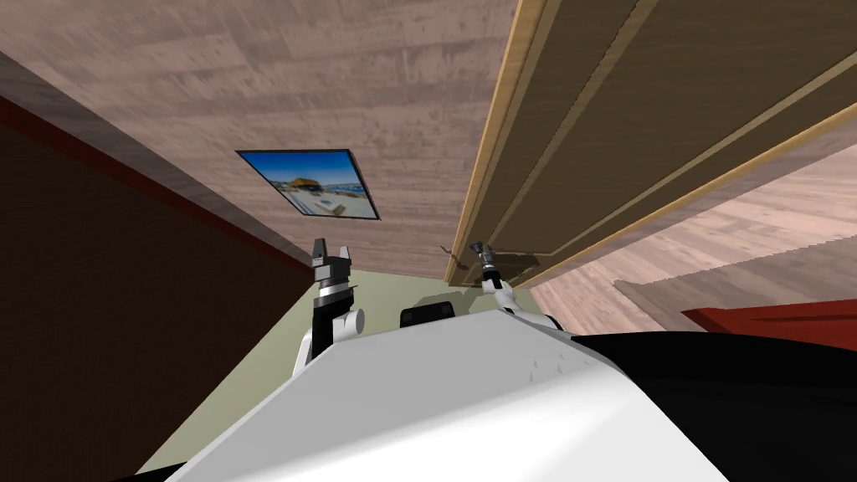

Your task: Pull the door open

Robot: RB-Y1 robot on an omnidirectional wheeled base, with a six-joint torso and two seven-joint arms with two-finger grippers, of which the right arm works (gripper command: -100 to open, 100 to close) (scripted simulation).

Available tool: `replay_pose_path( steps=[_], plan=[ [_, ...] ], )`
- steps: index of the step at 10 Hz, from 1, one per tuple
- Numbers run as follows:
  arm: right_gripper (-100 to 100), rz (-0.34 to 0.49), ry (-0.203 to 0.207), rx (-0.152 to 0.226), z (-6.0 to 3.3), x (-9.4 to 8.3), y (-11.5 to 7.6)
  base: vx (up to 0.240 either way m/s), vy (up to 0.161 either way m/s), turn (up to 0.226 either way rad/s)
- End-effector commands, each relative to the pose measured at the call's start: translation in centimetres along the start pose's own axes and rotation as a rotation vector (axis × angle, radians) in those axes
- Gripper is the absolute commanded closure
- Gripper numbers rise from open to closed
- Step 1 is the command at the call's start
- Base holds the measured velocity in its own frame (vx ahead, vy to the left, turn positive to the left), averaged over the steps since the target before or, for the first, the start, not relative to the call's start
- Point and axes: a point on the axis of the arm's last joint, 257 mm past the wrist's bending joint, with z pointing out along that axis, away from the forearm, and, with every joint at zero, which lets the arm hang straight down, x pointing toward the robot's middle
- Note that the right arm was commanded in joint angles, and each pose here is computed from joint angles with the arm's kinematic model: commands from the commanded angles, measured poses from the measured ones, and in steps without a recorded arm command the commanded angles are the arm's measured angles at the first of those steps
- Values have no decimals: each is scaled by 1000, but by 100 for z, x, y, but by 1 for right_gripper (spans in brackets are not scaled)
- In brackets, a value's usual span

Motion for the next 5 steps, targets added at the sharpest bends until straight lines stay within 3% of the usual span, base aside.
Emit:
replay_pose_path(
  steps=[1,2,5],
  plan=[
    [-100,0,0,0,0,0,0,88,-35,19],
    [100,0,0,0,0,0,0,-9,3,-13],
    [100,0,0,0,0,0,0,-26,7,-3]
  ],
)
